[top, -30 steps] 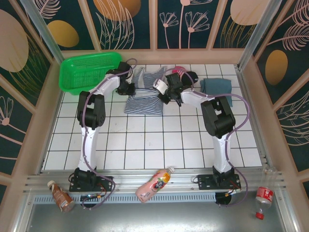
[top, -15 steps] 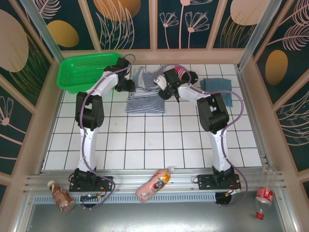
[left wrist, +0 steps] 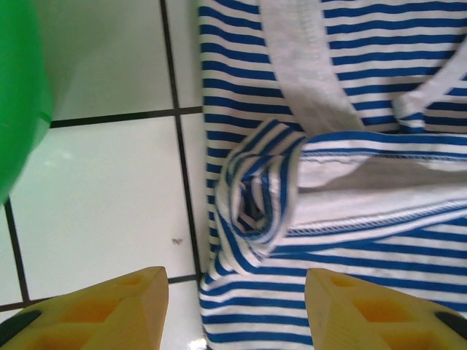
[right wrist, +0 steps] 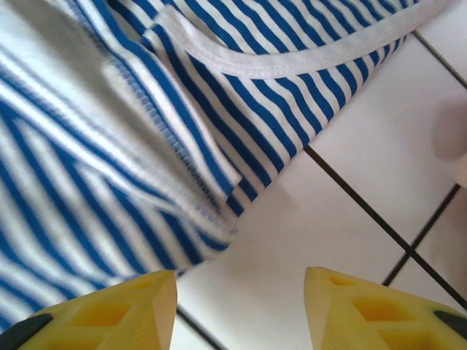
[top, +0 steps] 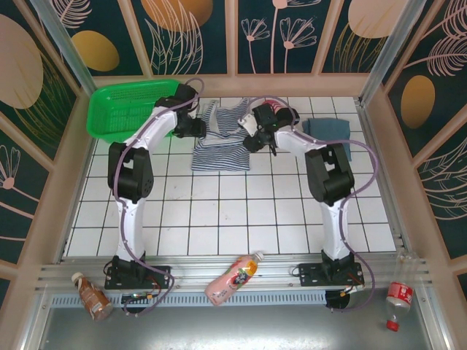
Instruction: Fold and stack the tank tops
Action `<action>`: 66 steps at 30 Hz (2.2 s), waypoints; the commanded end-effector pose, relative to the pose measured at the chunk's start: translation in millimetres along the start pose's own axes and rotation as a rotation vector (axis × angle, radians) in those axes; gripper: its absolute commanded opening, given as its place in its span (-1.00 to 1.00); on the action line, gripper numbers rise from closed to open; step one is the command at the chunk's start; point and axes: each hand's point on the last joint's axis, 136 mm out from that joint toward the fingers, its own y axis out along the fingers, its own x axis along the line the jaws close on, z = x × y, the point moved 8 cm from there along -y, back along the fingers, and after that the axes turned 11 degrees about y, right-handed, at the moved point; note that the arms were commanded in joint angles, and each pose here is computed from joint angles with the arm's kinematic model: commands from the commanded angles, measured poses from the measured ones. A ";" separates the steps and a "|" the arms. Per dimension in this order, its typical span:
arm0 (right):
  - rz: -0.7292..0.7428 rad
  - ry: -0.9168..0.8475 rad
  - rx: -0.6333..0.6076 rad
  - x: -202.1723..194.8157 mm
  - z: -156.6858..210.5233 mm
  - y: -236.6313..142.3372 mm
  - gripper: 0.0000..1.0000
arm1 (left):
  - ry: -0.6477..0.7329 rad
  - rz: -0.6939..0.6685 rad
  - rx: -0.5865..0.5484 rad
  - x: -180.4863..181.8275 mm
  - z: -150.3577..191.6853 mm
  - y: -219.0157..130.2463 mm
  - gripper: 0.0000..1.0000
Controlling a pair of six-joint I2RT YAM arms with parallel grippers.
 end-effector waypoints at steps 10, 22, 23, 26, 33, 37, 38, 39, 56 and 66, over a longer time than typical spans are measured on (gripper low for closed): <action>-0.267 -0.353 -0.297 103.9 22.0 -47.1 0.22 | -0.048 0.102 -0.087 -11.2 41.6 -61.2 0.32; -0.224 -0.570 -0.237 132.4 29.9 13.8 0.27 | -0.062 0.122 -0.075 -5.6 59.6 -67.7 0.41; -0.208 -0.571 -0.234 131.6 29.2 16.6 0.26 | -0.060 0.123 -0.072 -5.4 60.8 -67.7 0.41; -0.153 -0.586 -0.221 127.1 26.9 23.1 0.23 | -0.061 0.118 -0.063 -2.6 65.2 -67.2 0.41; -0.132 -0.587 -0.173 118.9 28.5 27.3 0.10 | -0.067 0.105 -0.043 4.4 74.8 -64.9 0.41; -0.143 -0.590 -0.121 117.1 39.0 34.7 -0.17 | -0.062 0.101 -0.032 5.3 78.6 -63.0 0.41; -0.148 -0.590 -0.115 117.8 40.1 35.0 -0.24 | -0.061 0.098 -0.035 5.6 78.4 -63.8 0.41; -0.155 -0.586 -0.112 118.5 39.5 34.9 -0.33 | -0.061 0.096 -0.033 5.9 78.6 -63.9 0.41; -0.700 -0.262 0.042 173.7 37.2 -87.4 -0.79 | -0.036 -0.036 -0.106 22.2 59.6 -114.3 0.41; -1.101 -0.056 0.274 215.0 55.6 -142.4 -0.83 | -0.028 -0.070 -0.118 28.4 53.2 -124.6 0.42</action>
